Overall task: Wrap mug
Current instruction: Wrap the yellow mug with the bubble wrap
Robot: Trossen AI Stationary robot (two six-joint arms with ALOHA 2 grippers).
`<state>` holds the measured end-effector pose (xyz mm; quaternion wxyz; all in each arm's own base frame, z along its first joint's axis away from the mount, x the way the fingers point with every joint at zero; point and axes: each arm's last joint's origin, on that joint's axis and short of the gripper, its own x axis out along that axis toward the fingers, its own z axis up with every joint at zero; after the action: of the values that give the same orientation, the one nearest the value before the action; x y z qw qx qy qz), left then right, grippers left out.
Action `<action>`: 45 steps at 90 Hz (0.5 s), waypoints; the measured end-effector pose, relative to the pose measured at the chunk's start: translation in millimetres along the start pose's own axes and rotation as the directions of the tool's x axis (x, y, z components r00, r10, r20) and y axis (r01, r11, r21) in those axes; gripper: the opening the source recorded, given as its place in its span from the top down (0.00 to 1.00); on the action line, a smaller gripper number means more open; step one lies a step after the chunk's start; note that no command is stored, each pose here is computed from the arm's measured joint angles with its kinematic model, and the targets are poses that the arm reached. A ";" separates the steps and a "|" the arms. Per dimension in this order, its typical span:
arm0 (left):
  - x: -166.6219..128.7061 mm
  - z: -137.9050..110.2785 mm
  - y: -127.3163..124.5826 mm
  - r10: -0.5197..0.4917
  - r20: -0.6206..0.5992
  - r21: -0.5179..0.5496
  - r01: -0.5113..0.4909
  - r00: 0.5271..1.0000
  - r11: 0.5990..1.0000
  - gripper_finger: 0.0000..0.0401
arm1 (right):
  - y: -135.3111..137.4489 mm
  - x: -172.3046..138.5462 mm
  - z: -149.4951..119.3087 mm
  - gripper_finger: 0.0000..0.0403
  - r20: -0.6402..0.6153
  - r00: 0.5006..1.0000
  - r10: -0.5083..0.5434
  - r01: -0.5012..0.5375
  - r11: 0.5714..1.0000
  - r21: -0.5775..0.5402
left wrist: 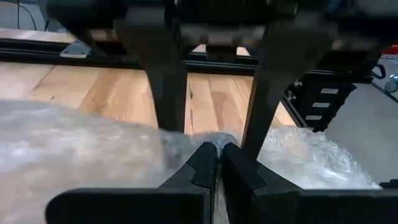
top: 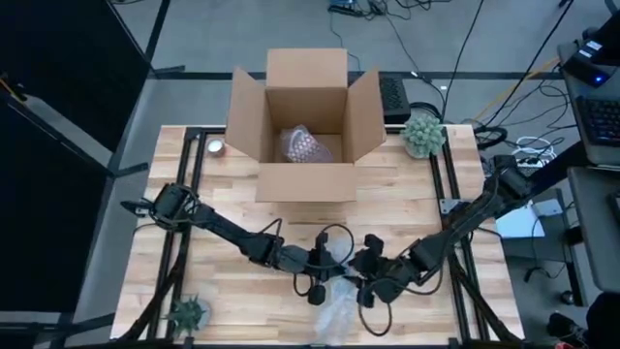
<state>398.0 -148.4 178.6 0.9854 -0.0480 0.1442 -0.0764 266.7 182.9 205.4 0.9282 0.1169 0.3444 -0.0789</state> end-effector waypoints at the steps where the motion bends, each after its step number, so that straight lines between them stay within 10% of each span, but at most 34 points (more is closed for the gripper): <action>1: 0.0 -0.2 -0.1 0.000 -0.001 0.000 0.000 1.000 1.000 1.00 | 0.2 0.8 -0.6 0.61 -0.002 1.000 -0.002 0.002 1.000 0.001; 45: -8.7 8.9 -3.6 -0.011 -0.018 0.008 0.011 1.000 1.000 1.00 | 4.3 8.9 -8.6 0.61 -0.022 1.000 -0.010 0.009 1.000 -0.005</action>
<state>391.8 -149.8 189.8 0.9839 -0.0442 0.1523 -0.0828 269.0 188.8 194.0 0.9241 0.1139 0.3555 -0.0812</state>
